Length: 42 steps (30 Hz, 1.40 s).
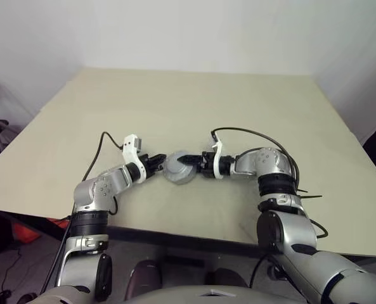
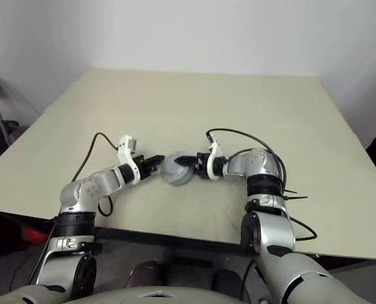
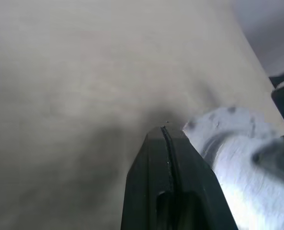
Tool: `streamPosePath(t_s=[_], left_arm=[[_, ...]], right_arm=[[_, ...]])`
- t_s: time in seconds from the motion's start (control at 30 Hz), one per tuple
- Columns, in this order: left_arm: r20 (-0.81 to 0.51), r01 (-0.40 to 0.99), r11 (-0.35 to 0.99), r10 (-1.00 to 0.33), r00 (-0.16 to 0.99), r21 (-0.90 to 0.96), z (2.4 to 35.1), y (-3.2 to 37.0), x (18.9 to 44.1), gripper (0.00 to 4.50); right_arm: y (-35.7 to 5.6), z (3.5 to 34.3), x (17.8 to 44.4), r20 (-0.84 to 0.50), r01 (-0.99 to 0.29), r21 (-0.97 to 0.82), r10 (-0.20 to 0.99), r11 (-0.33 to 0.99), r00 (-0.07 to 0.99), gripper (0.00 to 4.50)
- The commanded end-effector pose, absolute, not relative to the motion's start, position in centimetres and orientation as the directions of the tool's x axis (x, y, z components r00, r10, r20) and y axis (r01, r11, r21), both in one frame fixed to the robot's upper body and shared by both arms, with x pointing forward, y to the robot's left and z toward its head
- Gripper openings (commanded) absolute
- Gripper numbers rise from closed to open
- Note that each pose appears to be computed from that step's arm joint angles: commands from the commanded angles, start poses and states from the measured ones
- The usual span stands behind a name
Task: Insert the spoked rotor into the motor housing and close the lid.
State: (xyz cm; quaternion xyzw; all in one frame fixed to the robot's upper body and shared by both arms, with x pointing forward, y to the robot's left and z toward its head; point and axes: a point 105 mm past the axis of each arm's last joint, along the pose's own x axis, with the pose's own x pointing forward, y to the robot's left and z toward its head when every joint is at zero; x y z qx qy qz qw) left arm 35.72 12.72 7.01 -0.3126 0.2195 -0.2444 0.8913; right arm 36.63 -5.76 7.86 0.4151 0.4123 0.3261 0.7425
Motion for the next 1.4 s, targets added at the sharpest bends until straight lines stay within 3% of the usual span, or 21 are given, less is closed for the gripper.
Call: streamPosePath(t_s=[0.03,0.23,0.33,0.53,0.73,0.87,0.97,1.13,1.4], left_arm=[[-0.104,0.303,0.648,-0.512,0.853,-0.699,9.6,14.4,36.5,0.0],[-0.04,0.285,0.633,-0.447,0.894,-0.72,9.9,15.5,35.6,0.0],[-0.022,0.233,0.596,-0.388,0.921,-0.769,10.0,16.4,35.8,0.53],[0.068,0.289,0.509,-0.408,0.91,-0.811,12.0,15.8,35.6,2.5],[0.12,0.335,0.378,-0.491,0.863,-0.863,12.5,13.7,35.4,4.46],[0.219,0.373,0.18,-0.556,0.802,-0.91,14.0,12.0,35.1,4.46],[0.265,0.409,0.116,-0.597,0.757,-0.905,15.0,10.9,34.9,4.46],[0.318,0.444,0.061,-0.612,0.724,-0.894,16.4,10.4,35.4,4.46],[0.308,0.426,0.082,-0.571,0.761,-0.901,16.5,11.1,37.3,4.46]], right_arm=[[-6.2,12.2,39.5,-0.16,-0.177,0.932,0.798,0.315,0.581,2.33],[-5.7,15.8,40.9,-0.034,-0.179,0.965,0.767,0.193,0.641,2.33],[-4.9,17.8,40.8,0.022,-0.22,0.964,0.78,0.15,0.625,2.33],[-3.4,19.6,40.5,0.062,-0.251,0.962,0.808,0.108,0.586,2.33],[-1.7,19.1,39.7,0.034,-0.261,0.957,0.846,0.126,0.532,2.33],[-0.6,18.4,38.8,0.008,-0.268,0.953,0.873,0.141,0.488,2.33],[-0.2,18.0,38.3,-0.01,-0.274,0.949,0.884,0.156,0.467,2.33],[-0.1,17.7,38.0,-0.028,-0.284,0.943,0.889,0.176,0.457,2.33],[-0.5,17.5,38.2,-0.04,-0.288,0.937,0.882,0.196,0.47,2.33]])
